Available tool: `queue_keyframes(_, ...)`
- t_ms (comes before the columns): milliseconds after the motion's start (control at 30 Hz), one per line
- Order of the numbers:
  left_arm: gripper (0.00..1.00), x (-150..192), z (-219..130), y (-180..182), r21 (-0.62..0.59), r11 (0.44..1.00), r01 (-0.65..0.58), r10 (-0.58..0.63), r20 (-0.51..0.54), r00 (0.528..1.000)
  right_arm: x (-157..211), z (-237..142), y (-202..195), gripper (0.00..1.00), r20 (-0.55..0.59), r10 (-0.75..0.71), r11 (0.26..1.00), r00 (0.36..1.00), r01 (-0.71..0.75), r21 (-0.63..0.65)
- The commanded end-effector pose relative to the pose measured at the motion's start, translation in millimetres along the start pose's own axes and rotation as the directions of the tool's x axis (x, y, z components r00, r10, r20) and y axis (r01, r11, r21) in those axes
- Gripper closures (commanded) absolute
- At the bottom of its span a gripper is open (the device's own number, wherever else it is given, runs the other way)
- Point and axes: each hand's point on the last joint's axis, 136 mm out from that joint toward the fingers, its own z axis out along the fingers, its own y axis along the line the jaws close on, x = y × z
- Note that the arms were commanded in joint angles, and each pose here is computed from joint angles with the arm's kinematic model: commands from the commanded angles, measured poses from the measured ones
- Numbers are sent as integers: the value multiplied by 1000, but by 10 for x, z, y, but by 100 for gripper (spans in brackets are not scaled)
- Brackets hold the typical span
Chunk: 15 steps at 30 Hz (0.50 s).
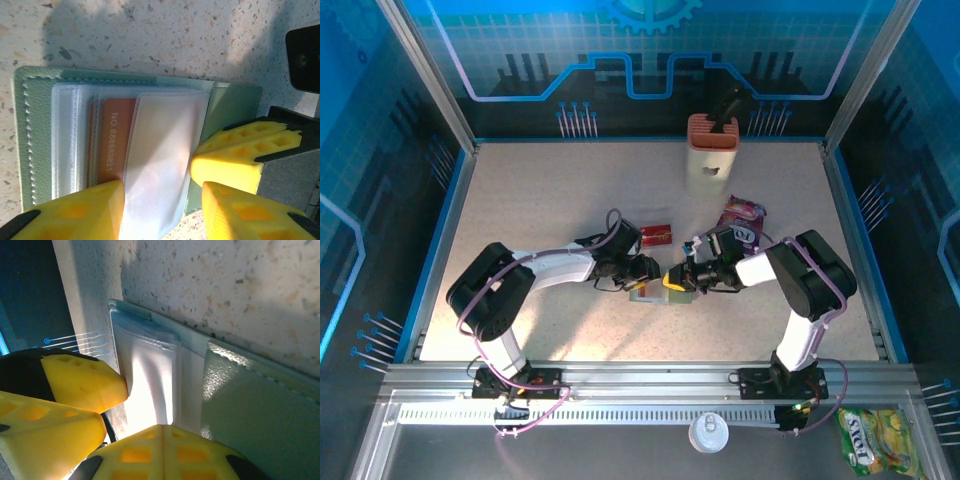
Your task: Take the credit cards out of the card holder
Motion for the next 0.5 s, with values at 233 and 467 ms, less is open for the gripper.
queue_keyframes(233, 57, 79, 30, -30, 42, 999, 26, -25, -26, 999, 104, -23, -317, 95, -18, 52, 976, 999, -47, 214)
queue_keyframes(467, 58, 71, -7, -161, 109, 994, 26, -23, -25, 999, 105, -20, -313, 95, -22, 44, 972, 999, -38, 233)
